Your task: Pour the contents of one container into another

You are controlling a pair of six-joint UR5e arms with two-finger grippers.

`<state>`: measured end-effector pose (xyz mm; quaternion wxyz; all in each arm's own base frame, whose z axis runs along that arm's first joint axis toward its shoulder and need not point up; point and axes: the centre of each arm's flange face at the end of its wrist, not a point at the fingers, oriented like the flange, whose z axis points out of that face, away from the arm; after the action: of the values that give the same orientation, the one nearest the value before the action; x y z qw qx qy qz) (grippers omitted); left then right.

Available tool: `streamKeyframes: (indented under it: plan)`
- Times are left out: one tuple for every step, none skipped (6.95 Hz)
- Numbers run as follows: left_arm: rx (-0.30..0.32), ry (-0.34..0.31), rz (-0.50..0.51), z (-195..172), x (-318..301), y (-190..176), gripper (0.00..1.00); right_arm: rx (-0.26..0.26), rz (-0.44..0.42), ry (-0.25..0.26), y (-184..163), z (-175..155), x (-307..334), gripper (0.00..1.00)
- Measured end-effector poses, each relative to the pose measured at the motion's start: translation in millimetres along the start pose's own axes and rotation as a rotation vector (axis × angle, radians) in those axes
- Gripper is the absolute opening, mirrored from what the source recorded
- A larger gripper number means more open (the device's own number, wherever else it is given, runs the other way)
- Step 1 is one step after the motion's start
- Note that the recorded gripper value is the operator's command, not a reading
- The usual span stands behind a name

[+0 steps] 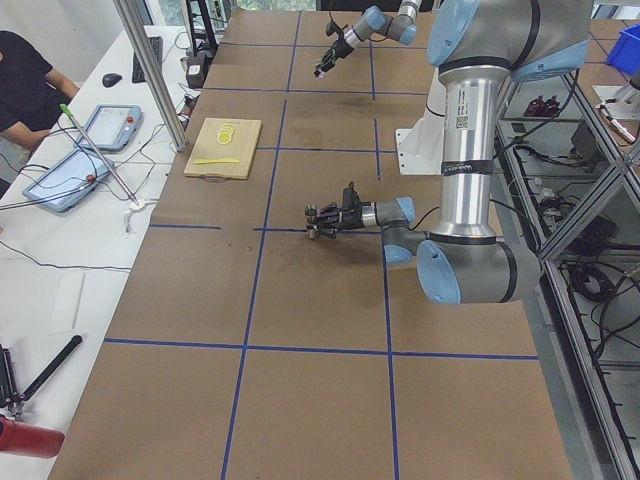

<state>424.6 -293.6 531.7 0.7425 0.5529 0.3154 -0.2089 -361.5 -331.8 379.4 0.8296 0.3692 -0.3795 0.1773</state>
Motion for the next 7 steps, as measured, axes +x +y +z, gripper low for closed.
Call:
streamKeyframes:
  plan:
    - [0.0,-0.001,0.001,0.1,-0.8,0.6,0.35,0.003,-0.004,0.0,2.8,-0.6,-1.3,0.0]
    - [0.0,-0.001,0.001,0.3,-1.3,1.2,0.39,0.008,-0.01,0.001,5.8,-1.0,-2.5,0.0]
    - [0.0,-0.001,0.0,0.3,-1.5,1.2,0.46,0.016,-0.017,0.004,9.8,-1.2,-3.6,0.0]
    - [-0.001,0.0,-0.001,0.3,-1.6,1.3,0.64,0.022,-0.023,0.007,12.9,-1.0,-4.1,0.0]
    - [-0.001,0.001,-0.002,0.2,-1.5,1.2,0.77,0.025,-0.026,0.009,14.3,-0.7,-4.2,0.0]
    - [-0.001,0.002,-0.004,0.0,-1.1,0.5,1.0,0.027,-0.029,0.012,15.2,0.1,-3.6,0.0]
    - [-0.001,0.003,-0.007,-0.2,-0.5,-0.2,1.0,0.029,-0.033,0.017,16.7,2.0,-2.0,0.0]
